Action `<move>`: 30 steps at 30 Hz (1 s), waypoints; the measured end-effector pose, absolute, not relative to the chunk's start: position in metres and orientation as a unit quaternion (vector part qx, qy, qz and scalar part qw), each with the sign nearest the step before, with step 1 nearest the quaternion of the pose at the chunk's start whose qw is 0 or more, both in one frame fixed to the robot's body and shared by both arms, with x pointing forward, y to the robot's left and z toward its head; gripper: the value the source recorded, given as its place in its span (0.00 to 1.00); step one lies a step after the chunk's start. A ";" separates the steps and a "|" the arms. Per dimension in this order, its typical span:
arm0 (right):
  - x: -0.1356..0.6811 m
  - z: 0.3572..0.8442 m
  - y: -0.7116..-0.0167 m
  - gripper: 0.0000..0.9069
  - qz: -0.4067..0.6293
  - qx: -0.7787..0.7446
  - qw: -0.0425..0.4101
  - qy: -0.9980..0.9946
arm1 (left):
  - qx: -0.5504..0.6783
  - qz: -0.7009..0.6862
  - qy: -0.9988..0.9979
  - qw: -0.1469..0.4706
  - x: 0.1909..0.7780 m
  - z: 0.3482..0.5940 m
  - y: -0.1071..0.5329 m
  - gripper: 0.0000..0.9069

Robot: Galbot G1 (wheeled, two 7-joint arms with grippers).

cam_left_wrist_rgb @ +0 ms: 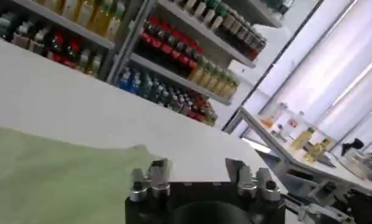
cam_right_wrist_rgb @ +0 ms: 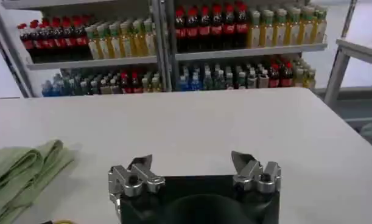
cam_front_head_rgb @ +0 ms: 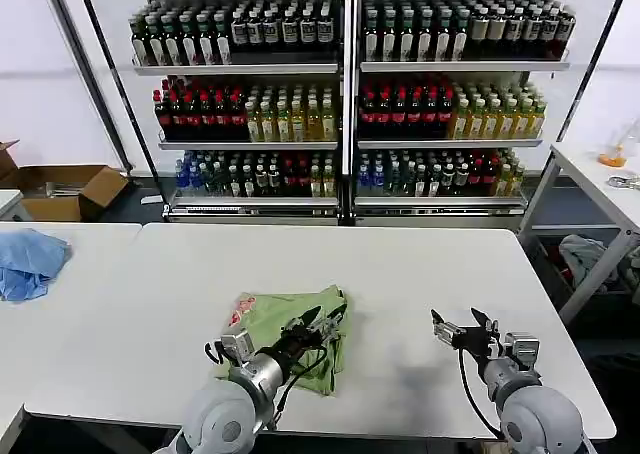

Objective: Fold and organize the clothes.

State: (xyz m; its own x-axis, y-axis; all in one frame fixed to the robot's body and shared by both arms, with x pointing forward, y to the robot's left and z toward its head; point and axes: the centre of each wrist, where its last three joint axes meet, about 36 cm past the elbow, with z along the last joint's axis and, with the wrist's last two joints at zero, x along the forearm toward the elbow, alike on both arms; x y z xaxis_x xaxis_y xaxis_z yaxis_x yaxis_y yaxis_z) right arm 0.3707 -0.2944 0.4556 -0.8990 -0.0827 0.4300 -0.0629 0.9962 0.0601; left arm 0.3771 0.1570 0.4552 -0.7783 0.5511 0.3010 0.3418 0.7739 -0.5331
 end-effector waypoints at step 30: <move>0.375 0.458 -0.295 1.00 -0.020 0.041 0.218 -0.975 | -0.072 0.155 -0.950 0.262 0.399 0.400 0.267 1.00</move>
State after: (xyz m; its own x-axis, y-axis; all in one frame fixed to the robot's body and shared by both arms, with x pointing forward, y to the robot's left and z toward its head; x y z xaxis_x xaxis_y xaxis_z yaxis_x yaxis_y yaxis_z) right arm 0.3752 -0.2954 0.4581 -0.9012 -0.0882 0.4243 -0.0711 0.9959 0.0561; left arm 0.3995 0.2674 0.4004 -0.8520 0.2173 0.4764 0.0550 0.9419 -0.3312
